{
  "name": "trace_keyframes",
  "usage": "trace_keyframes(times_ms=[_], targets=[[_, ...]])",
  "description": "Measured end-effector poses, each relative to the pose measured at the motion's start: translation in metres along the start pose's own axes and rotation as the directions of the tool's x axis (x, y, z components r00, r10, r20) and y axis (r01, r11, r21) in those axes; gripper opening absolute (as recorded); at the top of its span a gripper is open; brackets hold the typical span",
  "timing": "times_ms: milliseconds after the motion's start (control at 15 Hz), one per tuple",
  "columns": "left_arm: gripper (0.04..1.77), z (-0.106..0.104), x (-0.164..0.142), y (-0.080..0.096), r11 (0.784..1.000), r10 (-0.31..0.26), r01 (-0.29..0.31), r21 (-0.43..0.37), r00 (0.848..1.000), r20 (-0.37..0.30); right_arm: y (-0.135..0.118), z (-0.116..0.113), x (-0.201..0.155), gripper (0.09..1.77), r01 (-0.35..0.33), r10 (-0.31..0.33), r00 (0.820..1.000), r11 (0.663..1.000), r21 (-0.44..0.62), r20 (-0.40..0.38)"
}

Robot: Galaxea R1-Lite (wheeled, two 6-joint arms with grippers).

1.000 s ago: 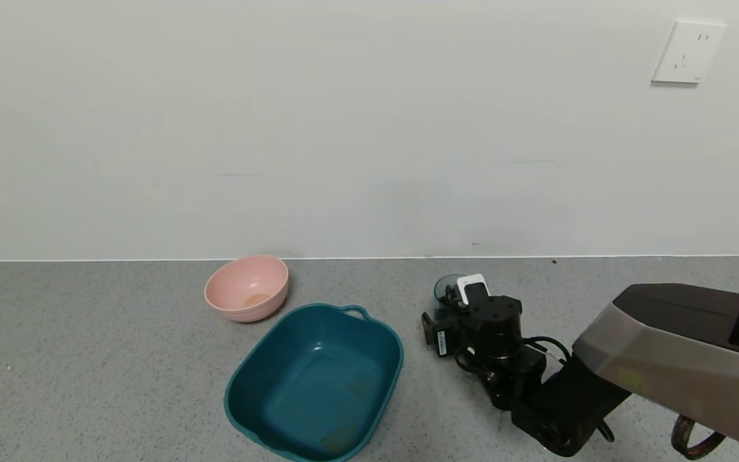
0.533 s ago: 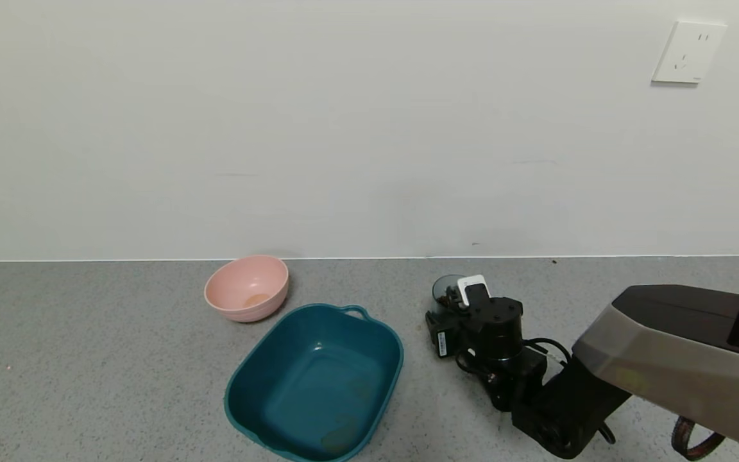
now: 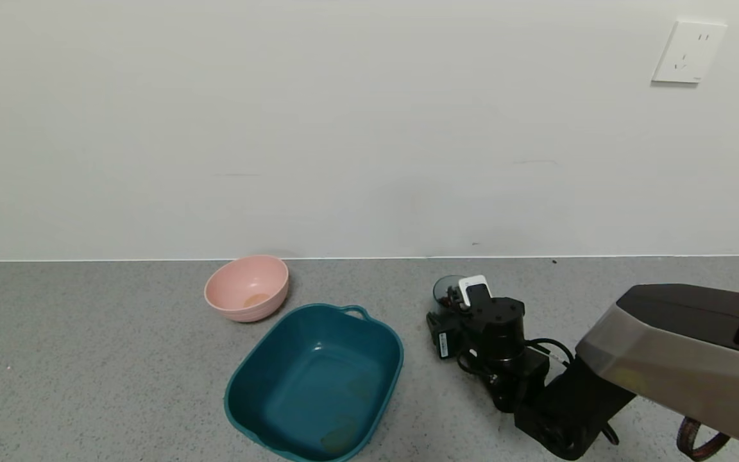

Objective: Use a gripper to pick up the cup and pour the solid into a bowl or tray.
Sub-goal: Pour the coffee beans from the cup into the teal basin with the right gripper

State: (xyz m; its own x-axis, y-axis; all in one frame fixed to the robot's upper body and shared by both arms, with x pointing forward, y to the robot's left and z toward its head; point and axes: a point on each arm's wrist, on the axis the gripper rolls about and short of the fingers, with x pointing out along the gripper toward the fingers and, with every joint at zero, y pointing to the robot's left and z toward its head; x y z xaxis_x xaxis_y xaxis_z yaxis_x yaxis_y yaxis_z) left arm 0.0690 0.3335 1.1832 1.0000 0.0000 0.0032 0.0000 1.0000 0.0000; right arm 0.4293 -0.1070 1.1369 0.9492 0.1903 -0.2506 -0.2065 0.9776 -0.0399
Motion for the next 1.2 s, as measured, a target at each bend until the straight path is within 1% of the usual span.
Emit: trace_keyframes(times_ms=[267, 533, 733, 867, 1067, 1200], targets=[[1.75, 0.000, 0.000, 0.000, 1.000, 0.000, 0.000, 0.000, 1.000, 0.000, -0.002, 0.009, -0.005, 1.36, 0.001, 0.000, 1.000, 1.000, -0.012, 0.015], [1.75, 0.000, 0.000, 0.000, 1.000, -0.001, 0.001, 0.000, 1.000, 0.000, -0.005, 0.026, -0.014, 1.36, 0.000, 0.003, 0.999, 0.999, -0.054, 0.048], [1.75, 0.000, 0.000, 0.000, 1.000, 0.000, 0.000, 0.000, 1.000, 0.000, -0.013, 0.044, -0.021, 1.36, 0.007, 0.003, 0.996, 0.993, -0.118, 0.085], [1.75, 0.000, 0.000, 0.000, 1.000, 0.000, 0.000, 0.000, 1.000, 0.000, -0.016, 0.054, -0.026, 1.36, 0.007, 0.008, 0.996, 0.985, -0.174, 0.084], [1.75, 0.000, 0.000, 0.000, 1.000, 0.000, 0.000, 0.000, 1.000, 0.000, -0.017, 0.069, -0.033, 1.36, -0.026, 0.049, 0.994, 0.970, -0.242, 0.093], [1.75, 0.000, 0.000, 0.000, 1.000, 0.000, 0.000, 0.000, 1.000, 0.000, -0.019, 0.077, -0.037, 1.36, -0.054, 0.077, 0.994, 0.963, -0.265, 0.077]])
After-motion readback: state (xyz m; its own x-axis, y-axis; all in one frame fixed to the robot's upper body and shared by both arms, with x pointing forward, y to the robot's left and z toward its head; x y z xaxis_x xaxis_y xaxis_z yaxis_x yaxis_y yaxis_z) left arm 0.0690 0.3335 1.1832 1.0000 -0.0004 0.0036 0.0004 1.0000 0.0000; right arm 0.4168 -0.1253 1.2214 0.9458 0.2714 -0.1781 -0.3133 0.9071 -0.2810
